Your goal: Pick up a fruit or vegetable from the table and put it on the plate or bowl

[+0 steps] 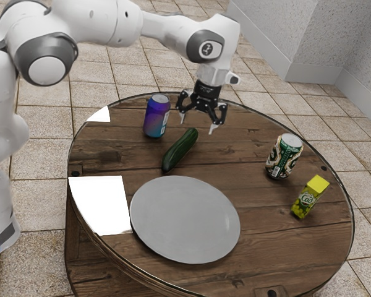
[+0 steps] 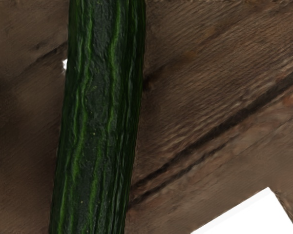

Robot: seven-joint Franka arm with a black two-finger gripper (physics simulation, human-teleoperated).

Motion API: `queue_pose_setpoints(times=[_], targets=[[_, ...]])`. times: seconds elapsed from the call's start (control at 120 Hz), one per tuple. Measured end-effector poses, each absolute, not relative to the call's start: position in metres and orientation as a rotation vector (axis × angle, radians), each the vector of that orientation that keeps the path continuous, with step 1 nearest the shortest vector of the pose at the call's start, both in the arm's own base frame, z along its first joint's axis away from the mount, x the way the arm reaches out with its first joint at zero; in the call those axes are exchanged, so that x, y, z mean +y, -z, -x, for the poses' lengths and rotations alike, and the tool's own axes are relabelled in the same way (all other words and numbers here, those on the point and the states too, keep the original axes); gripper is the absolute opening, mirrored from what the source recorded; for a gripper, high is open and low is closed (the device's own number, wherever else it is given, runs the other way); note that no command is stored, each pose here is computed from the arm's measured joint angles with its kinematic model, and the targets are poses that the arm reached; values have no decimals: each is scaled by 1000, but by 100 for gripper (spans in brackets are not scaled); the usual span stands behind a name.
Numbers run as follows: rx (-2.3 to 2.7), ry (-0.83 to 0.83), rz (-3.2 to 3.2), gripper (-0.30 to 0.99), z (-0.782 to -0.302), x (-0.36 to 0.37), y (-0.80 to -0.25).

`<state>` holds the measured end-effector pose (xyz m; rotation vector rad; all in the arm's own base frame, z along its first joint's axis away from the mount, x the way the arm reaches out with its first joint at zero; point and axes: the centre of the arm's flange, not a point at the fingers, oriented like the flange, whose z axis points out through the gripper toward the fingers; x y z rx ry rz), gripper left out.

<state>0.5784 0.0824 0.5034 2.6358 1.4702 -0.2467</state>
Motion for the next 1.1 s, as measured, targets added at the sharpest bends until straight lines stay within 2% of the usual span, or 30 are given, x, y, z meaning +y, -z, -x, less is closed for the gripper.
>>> queue_pose_setpoints(times=[0.392, 0.858, 1.1], targets=[[1693, 358, -2481, 69, -550, 82, -449], [1727, 247, -2580, 69, -552, 94, -444], [1704, 251, -2609, 69, -556, 77, -435]])
